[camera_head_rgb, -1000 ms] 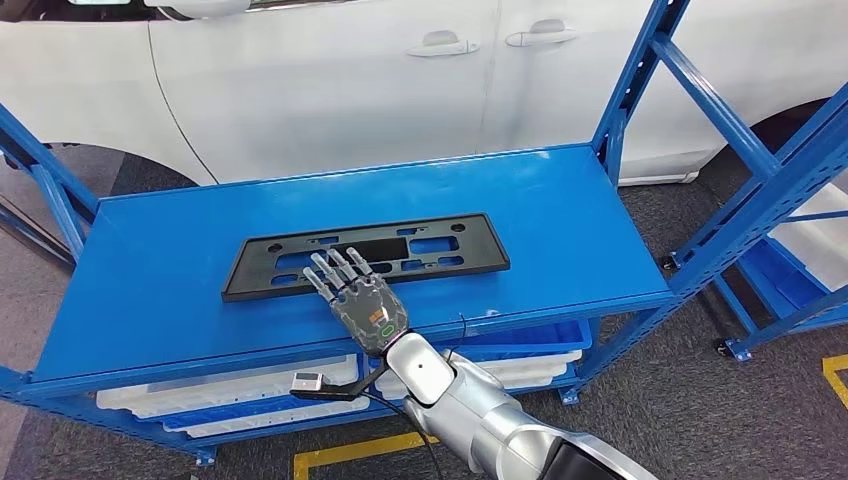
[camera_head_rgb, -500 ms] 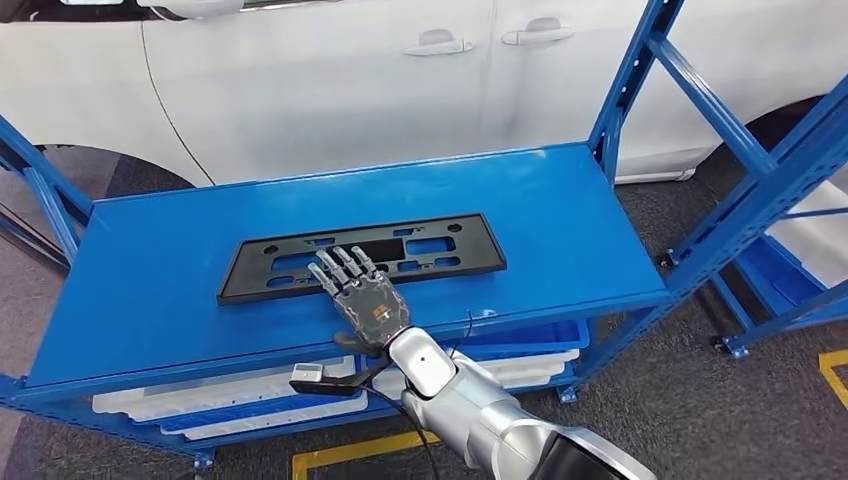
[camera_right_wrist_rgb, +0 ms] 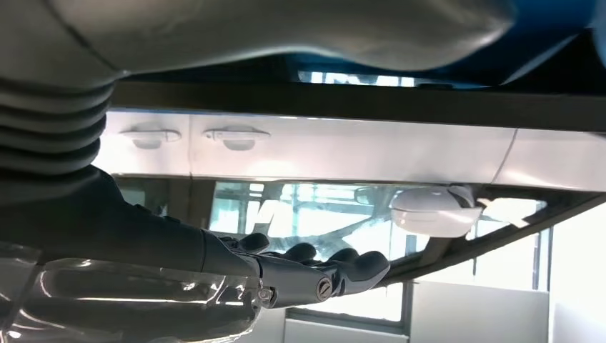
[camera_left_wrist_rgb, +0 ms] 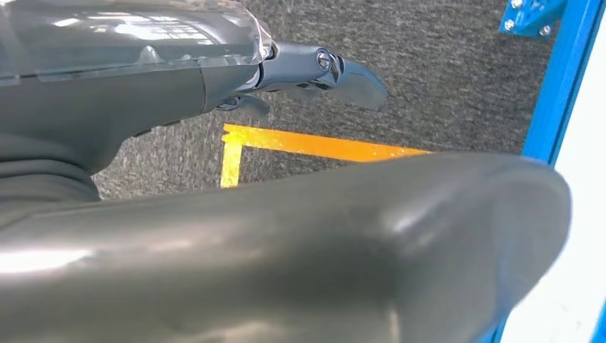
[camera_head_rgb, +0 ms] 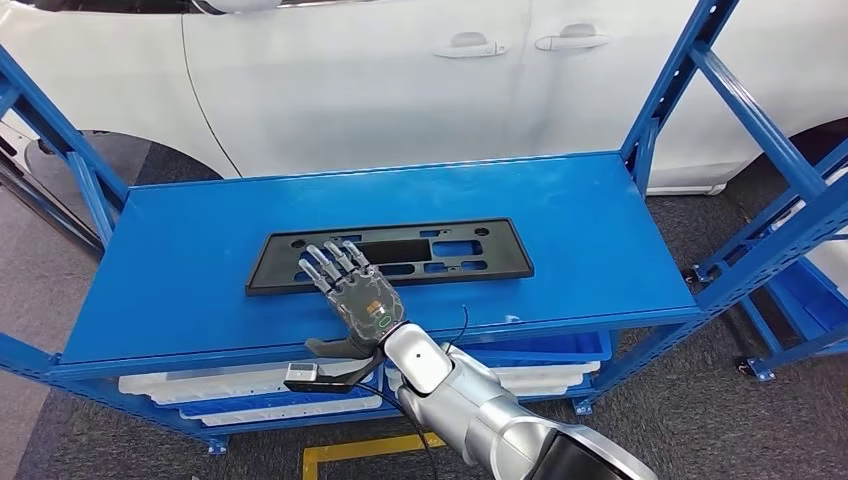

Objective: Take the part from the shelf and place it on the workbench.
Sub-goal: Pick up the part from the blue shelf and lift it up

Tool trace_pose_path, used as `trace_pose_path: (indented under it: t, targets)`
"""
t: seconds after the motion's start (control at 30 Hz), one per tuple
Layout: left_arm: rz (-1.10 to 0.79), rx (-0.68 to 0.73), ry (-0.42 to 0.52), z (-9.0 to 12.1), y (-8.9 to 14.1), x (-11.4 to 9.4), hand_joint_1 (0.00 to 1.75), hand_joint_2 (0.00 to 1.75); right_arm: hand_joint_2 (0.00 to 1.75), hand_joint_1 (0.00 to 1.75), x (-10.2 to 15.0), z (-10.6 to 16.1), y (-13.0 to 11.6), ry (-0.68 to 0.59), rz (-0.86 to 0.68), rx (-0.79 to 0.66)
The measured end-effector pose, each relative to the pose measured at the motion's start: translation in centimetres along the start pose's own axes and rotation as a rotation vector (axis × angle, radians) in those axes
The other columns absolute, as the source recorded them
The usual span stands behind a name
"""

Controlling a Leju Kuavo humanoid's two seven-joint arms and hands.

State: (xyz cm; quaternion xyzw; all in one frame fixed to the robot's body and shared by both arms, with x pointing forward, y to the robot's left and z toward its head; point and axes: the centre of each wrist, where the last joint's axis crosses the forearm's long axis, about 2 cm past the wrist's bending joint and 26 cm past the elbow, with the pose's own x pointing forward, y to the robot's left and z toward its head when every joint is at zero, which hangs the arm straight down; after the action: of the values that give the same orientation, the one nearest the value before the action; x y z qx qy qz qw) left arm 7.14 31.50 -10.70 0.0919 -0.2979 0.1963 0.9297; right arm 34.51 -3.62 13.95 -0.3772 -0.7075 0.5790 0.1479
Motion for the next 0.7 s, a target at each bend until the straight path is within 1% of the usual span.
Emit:
trace_pose_path:
  t: [0.17,0.37,0.5,0.7]
  targets:
    - [0.000,0.001,-0.001,0.0,0.1,0.0,0.00,0.00,0.00,0.00,-0.3,-0.8,-0.8,0.035,-0.024,-0.040]
    - [0.003,0.001,-0.001,-0.1,0.0,0.1,0.00,0.00,0.00,0.00,-0.4,-0.7,-0.9,0.046,-0.008,-0.046]
    - [0.005,0.000,-0.006,-0.2,-0.1,0.3,0.00,0.00,1.75,0.00,-0.6,-0.9,-1.1,0.070,-0.007,-0.055]
    - [0.004,0.003,-0.006,-0.2,-0.2,0.4,0.00,0.00,1.75,0.00,-1.4,-1.0,-1.2,0.117,-0.014,-0.061]
